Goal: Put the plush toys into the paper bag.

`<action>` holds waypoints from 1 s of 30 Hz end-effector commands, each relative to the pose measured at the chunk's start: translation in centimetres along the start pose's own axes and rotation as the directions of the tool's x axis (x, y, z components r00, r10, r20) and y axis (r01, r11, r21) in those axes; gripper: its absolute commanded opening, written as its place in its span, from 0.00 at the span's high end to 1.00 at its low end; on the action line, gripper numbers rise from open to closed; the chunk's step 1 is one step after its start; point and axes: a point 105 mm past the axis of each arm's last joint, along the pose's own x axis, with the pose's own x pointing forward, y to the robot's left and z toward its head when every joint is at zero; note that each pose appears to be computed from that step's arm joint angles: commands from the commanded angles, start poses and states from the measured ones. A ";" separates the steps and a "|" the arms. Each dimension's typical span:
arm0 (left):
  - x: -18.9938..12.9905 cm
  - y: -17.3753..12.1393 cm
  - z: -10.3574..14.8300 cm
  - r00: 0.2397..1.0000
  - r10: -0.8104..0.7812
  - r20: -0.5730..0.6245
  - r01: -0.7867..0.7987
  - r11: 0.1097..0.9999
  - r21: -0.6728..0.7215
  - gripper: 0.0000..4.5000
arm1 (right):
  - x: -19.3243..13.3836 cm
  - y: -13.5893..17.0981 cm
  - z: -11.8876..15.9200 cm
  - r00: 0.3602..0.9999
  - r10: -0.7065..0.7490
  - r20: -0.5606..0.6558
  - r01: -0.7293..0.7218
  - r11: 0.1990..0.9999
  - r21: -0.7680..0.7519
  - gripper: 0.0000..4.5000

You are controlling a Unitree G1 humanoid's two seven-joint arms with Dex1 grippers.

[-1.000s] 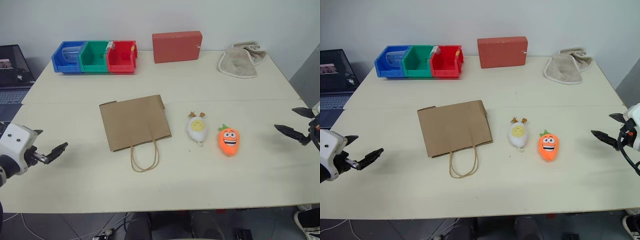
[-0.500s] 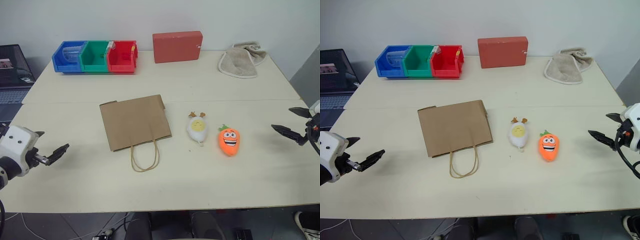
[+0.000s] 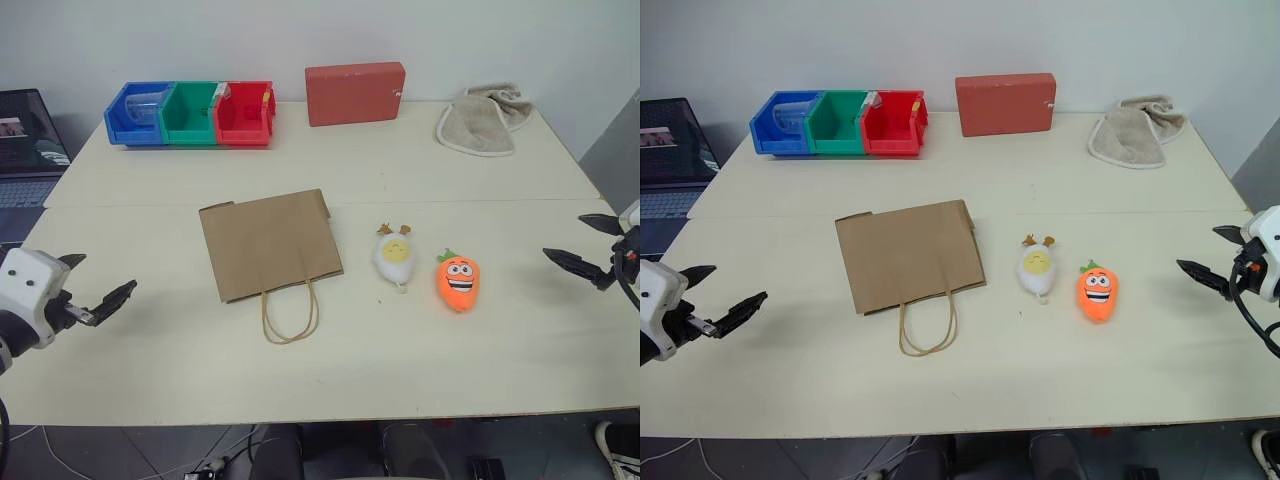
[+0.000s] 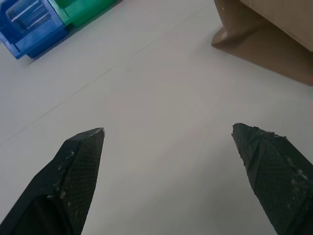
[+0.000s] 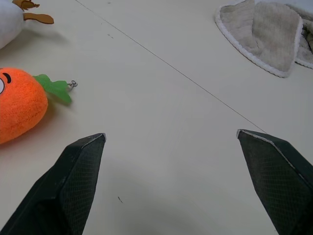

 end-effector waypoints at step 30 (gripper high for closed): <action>2.7 -16.4 2.5 0.688 -0.724 -0.053 0.700 0.643 0.311 0.01 | -0.1 17.8 10.9 0.708 0.680 0.190 -0.665 0.733 -0.142 0.00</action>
